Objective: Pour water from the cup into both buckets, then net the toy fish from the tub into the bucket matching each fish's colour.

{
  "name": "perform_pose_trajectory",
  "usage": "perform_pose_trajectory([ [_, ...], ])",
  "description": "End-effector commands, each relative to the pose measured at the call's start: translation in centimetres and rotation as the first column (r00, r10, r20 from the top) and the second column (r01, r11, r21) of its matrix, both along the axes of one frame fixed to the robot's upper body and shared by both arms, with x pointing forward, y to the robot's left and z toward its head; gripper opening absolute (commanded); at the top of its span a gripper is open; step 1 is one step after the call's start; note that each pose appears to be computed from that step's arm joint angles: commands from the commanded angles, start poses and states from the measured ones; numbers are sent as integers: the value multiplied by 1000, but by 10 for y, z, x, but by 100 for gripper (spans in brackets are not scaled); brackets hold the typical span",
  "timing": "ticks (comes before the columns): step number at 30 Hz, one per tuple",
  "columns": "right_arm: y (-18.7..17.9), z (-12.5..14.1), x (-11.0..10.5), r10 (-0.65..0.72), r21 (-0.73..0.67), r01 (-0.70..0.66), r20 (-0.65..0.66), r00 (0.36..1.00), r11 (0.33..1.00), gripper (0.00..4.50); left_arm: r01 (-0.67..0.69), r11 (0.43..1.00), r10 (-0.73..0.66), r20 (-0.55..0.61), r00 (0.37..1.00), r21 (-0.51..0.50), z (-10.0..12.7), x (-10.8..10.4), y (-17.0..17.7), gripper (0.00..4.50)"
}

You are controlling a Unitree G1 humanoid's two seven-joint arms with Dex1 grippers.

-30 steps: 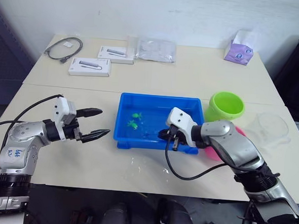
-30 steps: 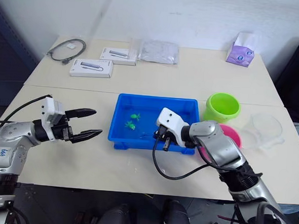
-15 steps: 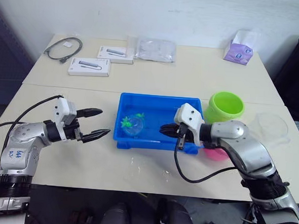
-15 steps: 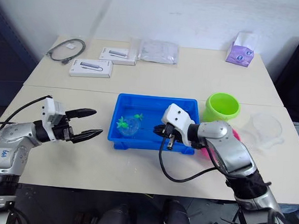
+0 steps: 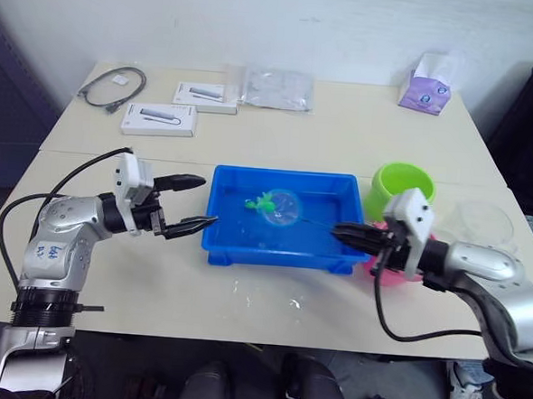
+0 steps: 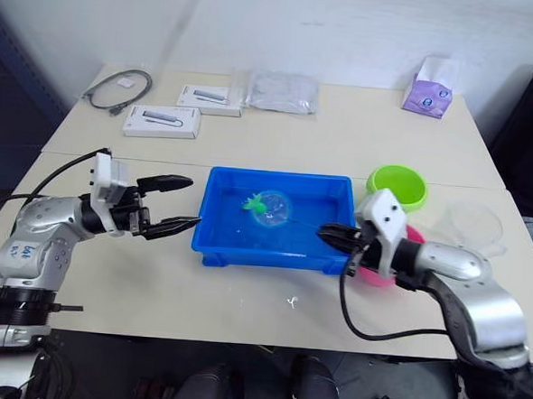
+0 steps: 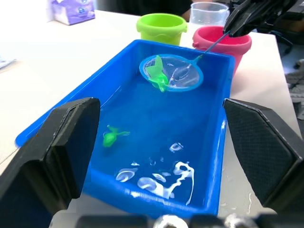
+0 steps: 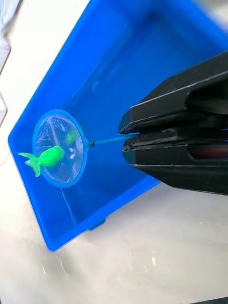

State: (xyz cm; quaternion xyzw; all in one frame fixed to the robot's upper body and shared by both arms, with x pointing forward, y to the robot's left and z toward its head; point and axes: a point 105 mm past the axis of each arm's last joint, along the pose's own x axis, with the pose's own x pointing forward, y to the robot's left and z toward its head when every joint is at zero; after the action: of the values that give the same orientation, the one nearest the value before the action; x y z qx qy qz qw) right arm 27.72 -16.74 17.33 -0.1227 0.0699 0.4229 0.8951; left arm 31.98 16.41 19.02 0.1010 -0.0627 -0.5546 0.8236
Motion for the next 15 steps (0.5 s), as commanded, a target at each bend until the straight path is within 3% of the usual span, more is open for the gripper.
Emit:
perform_pose_trajectory([
  [1,-16,22,-11,-60,22,58,112,992,998,0,25,1000,-24,30,999,-11,7,3,-7,445],
  [7,-51,32,-16,-217,46,212,191,957,976,0,50,999,-50,35,998,-18,7,9,-16,445],
  [15,-115,50,-7,-423,-15,454,337,841,891,0,73,997,-71,63,995,-30,11,15,-24,445],
])
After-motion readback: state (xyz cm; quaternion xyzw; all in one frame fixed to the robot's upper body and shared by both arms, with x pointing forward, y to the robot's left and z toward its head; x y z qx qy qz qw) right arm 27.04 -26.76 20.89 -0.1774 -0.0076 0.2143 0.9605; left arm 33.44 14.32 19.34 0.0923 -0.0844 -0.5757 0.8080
